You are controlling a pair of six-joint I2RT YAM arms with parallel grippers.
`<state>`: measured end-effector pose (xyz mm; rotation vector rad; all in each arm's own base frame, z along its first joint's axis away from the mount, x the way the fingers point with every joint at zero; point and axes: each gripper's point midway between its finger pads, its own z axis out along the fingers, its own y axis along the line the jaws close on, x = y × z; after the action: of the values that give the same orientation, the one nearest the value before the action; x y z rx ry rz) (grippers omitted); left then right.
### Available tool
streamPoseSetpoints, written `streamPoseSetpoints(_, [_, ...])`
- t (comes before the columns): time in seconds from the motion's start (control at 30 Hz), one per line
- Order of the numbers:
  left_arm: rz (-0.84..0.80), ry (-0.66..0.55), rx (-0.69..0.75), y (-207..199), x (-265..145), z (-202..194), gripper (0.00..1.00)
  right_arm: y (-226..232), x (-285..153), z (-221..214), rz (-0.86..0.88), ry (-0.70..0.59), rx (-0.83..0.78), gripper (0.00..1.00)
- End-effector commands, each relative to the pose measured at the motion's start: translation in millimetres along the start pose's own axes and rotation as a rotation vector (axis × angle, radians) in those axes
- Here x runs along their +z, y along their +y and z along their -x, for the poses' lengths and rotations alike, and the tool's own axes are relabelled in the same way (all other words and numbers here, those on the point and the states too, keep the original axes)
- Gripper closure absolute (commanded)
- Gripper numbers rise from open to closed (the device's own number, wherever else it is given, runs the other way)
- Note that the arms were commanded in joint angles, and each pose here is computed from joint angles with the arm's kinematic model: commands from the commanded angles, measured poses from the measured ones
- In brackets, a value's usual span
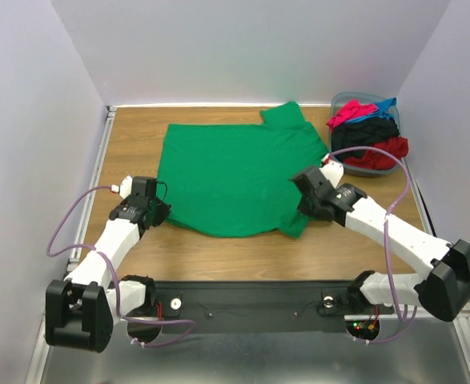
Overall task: Fold and stack the t-shirts
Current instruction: Flatten the tshirt out, then fold the tshirt
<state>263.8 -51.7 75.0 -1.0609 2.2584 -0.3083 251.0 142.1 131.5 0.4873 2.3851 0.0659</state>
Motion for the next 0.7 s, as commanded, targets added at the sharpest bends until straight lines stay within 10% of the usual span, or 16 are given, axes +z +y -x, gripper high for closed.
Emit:
streamPoseSetpoints(0.0, [-0.056,-0.057,0.020,-32.9,-2.7,26.1,1.00,16.8,12.3,50.8,0.052,-0.098,0.031,1.00])
streamPoseSetpoints(0.67, [0.018,-0.145,0.045,-78.3,42.7,95.8,1.00,41.0,91.5,143.3,0.035,-0.106,0.019,0.99])
